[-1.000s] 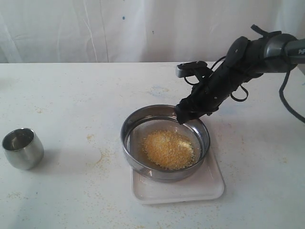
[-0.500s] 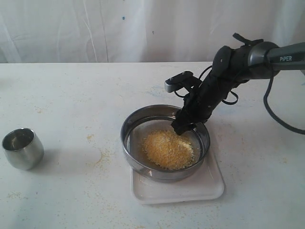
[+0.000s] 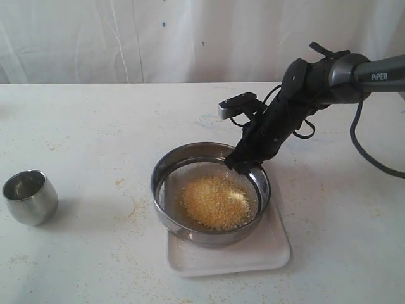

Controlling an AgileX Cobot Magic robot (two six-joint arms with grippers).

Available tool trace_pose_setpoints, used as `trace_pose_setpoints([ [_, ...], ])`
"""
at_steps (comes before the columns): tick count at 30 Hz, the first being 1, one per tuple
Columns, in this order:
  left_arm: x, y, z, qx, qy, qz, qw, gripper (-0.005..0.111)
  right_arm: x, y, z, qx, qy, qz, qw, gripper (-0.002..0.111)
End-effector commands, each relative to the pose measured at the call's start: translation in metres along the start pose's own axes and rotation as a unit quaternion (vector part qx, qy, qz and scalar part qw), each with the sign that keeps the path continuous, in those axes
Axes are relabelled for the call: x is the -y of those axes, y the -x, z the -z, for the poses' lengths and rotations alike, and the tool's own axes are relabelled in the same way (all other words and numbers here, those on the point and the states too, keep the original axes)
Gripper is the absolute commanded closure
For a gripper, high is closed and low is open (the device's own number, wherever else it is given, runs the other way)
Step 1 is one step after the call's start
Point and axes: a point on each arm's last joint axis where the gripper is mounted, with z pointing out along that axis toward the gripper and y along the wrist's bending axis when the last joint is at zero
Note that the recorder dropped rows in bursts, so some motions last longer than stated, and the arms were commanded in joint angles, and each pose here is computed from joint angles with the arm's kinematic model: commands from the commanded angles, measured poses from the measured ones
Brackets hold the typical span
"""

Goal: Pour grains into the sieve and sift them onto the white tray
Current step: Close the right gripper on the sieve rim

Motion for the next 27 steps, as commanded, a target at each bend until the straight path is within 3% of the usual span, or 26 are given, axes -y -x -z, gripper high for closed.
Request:
trace_pose_setpoints([
  [1,0.0,-0.001,0.0,0.0,-0.001,0.003,1.0,0.107,-0.001,-0.002,0.001,-0.014,-0.005,-0.002,1.0,0.108],
  [13,0.0,-0.001,0.0,0.0,-0.001,0.003,1.0,0.107,-0.015,0.013,0.072,0.029,-0.032,-0.004,0.999,0.108],
  [17,0.0,-0.001,0.0,0.0,-0.001,0.003,1.0,0.107,-0.024,0.005,0.081,-0.016,-0.002,-0.016,1.0,0.108],
  [24,0.0,-0.001,0.0,0.0,-0.001,0.003,1.0,0.107,-0.023,-0.003,0.082,-0.06,-0.01,-0.033,0.998,0.108],
  [27,0.0,-0.001,0.0,0.0,-0.001,0.003,1.0,0.107,-0.01,0.006,0.083,0.004,-0.057,-0.112,0.992,0.108],
])
